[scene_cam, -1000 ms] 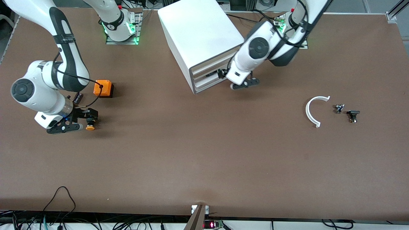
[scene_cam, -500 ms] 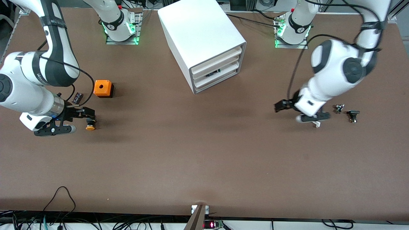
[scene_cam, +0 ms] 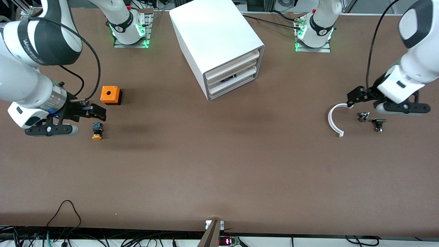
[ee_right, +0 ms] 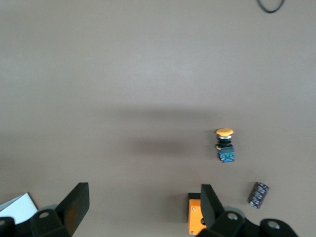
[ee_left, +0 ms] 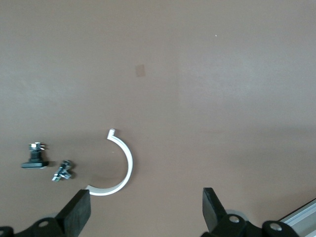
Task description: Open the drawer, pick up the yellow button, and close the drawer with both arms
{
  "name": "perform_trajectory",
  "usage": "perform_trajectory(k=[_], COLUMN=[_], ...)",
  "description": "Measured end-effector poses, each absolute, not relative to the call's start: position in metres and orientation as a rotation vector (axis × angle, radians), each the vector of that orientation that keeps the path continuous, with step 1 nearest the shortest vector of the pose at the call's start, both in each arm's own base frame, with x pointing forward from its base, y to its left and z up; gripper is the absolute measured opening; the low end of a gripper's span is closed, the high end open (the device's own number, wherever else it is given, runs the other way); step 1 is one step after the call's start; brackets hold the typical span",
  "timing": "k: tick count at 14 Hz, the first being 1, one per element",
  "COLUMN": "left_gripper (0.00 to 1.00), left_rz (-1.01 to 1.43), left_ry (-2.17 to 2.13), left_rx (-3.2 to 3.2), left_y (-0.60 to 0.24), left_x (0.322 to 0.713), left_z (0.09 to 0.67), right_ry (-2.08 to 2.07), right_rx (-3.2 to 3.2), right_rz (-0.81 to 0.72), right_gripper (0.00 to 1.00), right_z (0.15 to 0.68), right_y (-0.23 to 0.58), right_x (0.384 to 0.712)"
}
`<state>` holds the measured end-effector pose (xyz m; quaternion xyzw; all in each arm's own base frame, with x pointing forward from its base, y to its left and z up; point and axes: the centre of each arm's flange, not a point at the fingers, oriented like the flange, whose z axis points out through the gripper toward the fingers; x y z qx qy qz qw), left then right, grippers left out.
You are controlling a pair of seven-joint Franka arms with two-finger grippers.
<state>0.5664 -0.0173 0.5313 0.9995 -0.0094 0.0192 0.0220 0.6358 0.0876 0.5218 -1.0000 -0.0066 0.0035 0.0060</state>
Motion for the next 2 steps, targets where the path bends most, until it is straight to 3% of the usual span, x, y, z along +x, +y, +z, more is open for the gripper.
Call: perform_trajectory(k=[2], left_gripper=[1.0], left_rz=[0.051], left_ry=[-0.033], left_rx=[3.097], left_y=[-0.013], left_x=[0.566], left_z=[0.534], right_ry=[0.053], right_rx=[-3.151], right_rz=[-0.016], right_gripper=[1.0], right_z=[0.532], right_y=[0.05], right_x=[0.637])
